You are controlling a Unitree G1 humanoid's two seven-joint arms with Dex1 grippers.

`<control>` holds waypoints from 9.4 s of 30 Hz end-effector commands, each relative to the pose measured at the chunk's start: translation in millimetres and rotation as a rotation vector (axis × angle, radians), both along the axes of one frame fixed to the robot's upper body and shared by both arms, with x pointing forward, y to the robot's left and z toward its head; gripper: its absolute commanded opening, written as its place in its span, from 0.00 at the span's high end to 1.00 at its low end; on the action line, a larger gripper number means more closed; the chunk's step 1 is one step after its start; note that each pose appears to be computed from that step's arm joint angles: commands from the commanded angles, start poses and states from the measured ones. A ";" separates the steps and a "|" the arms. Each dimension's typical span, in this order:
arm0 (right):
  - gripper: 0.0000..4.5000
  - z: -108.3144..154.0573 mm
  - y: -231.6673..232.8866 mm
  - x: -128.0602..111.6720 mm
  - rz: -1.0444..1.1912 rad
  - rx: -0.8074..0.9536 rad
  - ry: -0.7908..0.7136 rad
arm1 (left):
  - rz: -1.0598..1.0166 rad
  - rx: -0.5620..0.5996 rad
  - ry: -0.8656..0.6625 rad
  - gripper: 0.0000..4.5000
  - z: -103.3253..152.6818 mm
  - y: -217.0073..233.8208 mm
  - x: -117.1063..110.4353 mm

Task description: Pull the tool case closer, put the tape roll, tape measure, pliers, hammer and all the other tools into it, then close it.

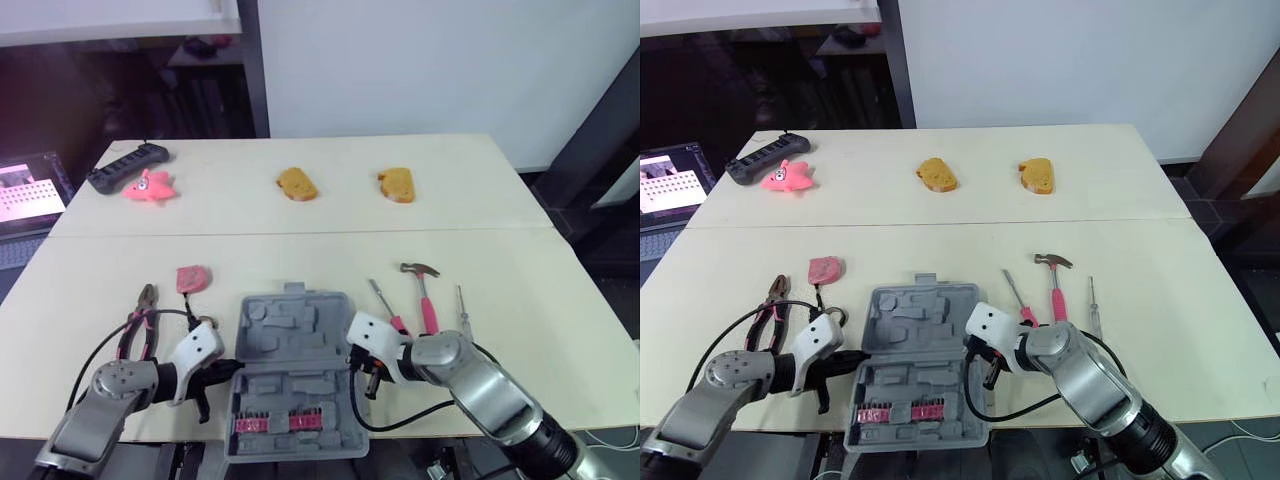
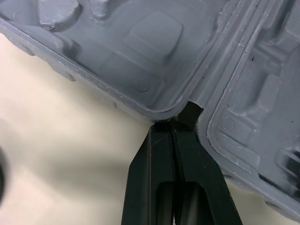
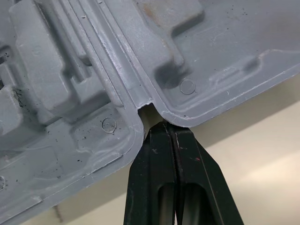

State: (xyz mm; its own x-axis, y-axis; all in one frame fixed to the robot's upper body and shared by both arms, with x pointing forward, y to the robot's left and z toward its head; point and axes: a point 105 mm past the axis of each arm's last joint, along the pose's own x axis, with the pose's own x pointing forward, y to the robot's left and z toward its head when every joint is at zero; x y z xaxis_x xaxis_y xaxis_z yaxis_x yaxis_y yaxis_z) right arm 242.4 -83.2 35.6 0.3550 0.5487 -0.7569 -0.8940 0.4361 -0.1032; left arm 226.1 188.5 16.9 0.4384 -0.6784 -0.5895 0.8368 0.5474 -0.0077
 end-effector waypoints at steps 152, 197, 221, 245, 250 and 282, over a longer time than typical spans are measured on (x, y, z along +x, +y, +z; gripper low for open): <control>0.00 123.2 18.7 21.5 0.281 0.367 -0.437 | -0.622 0.325 -0.149 0.99 91.7 49.2 92.5; 0.00 119.2 20.0 20.3 0.204 0.366 -0.452 | -0.798 0.305 -0.149 0.99 68.6 -29.5 101.1; 0.00 119.3 20.3 23.3 0.211 0.370 -0.458 | -0.614 0.110 -0.234 0.33 101.1 -21.0 103.1; 0.00 119.3 21.1 23.4 0.204 0.371 -0.459 | -0.512 0.098 -0.235 0.60 63.2 -27.3 100.2; 0.00 120.0 20.8 20.1 0.206 0.374 -0.455 | -0.513 0.153 -0.251 0.60 56.8 -25.7 102.8; 0.00 130.6 -51.8 19.2 0.046 0.389 -0.479 | -0.095 0.007 -0.239 0.60 130.8 69.7 82.4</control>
State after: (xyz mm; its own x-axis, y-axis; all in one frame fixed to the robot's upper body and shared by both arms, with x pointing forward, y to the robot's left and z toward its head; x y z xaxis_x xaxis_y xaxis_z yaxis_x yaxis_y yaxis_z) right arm 263.9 -129.7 154.5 0.5649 0.7676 -0.3029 -0.8211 0.4862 -0.2990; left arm 306.5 240.9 138.1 0.4287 -0.7449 -0.5112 0.9007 0.3965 0.1777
